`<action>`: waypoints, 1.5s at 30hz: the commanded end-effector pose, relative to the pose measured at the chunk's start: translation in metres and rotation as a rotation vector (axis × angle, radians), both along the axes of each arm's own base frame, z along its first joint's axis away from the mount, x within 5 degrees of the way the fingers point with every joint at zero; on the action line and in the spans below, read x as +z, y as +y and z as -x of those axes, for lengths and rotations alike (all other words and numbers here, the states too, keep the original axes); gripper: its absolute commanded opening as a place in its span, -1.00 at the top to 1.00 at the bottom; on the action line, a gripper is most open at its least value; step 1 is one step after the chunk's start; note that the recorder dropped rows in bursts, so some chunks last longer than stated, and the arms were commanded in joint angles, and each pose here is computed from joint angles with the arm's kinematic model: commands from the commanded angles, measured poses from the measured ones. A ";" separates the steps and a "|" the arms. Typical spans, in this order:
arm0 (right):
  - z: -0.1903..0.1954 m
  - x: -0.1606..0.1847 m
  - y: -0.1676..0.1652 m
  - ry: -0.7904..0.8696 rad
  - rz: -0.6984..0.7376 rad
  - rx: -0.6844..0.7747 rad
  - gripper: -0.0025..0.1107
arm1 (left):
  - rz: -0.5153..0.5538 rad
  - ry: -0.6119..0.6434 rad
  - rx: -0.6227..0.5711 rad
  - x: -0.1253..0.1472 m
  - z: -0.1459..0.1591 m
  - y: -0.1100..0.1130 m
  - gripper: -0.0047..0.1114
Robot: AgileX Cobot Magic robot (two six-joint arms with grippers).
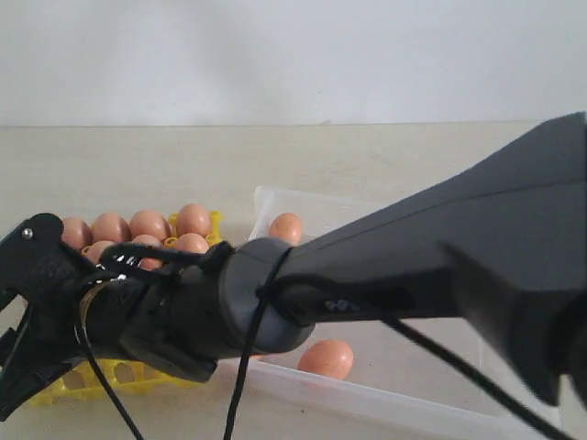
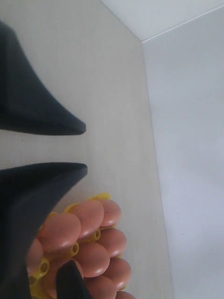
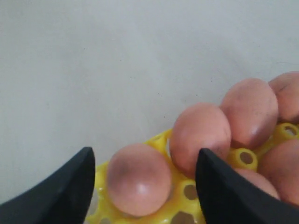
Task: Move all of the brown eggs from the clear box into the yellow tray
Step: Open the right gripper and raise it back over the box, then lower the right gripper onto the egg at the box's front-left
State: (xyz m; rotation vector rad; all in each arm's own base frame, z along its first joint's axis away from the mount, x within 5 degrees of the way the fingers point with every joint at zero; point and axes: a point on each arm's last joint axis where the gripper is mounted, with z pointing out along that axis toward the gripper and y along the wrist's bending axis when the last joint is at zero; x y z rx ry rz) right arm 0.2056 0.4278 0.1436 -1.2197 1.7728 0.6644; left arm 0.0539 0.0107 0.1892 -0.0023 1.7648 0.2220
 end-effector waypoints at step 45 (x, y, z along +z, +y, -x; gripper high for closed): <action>-0.017 0.061 -0.191 -0.103 0.912 0.240 -0.11 | 0.004 -0.001 0.002 -0.001 0.000 0.000 0.55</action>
